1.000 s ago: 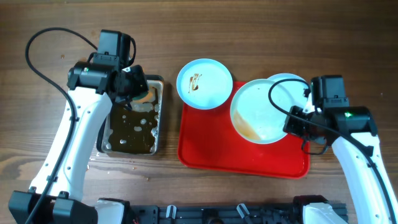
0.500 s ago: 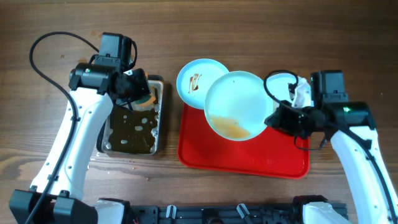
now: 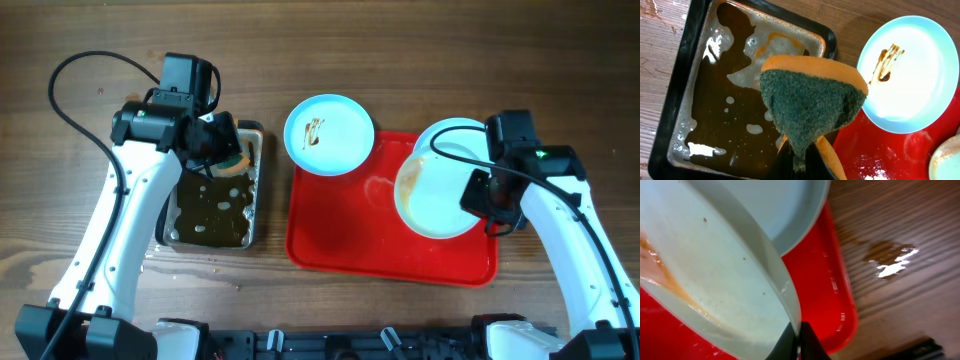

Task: Clean dirty plates on tray and stack at the side
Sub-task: 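Lift the scrubbed plate with the right gripper and carry it right, then set the plate down on the table right of the red tray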

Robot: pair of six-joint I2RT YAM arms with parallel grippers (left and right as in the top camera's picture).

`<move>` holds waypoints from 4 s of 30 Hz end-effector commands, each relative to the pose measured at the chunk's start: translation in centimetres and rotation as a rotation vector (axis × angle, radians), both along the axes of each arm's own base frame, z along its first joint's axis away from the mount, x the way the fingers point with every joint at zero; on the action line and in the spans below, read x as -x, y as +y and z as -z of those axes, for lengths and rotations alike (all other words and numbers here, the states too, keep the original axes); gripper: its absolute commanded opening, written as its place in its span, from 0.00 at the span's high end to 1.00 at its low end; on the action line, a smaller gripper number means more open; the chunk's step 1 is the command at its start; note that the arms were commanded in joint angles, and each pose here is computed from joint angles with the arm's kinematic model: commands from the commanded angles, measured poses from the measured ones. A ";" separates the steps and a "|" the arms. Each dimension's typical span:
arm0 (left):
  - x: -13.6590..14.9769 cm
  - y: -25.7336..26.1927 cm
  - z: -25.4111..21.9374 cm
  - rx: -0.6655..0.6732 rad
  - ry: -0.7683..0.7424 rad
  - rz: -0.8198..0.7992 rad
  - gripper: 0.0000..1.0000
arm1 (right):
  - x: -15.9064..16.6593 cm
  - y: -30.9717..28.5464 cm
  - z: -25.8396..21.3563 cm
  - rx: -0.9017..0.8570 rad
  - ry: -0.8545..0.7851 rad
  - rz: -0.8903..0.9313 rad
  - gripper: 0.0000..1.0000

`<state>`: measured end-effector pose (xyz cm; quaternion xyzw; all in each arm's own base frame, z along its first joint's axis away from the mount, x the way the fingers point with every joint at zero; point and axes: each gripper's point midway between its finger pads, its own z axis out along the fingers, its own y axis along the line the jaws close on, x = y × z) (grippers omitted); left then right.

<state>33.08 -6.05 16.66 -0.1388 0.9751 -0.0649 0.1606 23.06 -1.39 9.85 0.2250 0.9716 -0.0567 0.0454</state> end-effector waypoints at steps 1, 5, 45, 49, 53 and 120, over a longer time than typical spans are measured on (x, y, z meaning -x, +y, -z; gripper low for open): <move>0.4 0.0 0.8 -0.004 0.024 0.020 0.96 | 0.1 -2.0 -0.5 0.121 -0.004 0.048 0.96; 0.7 0.1 1.7 -0.005 0.037 0.020 0.96 | 0.1 -2.2 -0.7 0.136 -0.007 0.064 0.96; 1.4 -0.4 4.4 0.020 0.065 0.029 0.96 | -7.8 6.8 -16.1 0.768 -0.508 -0.512 0.96; 1.3 -0.4 4.4 0.020 0.062 0.029 0.96 | -9.4 7.3 -17.9 0.881 -0.519 -0.625 0.96; 1.2 -0.4 4.3 0.021 0.058 0.029 0.96 | -11.2 8.5 -20.0 1.003 -0.505 -0.796 0.96; 0.9 0.7 5.4 -0.048 0.065 0.031 0.96 | -7.7 -23.3 4.4 -0.194 -0.218 0.684 0.43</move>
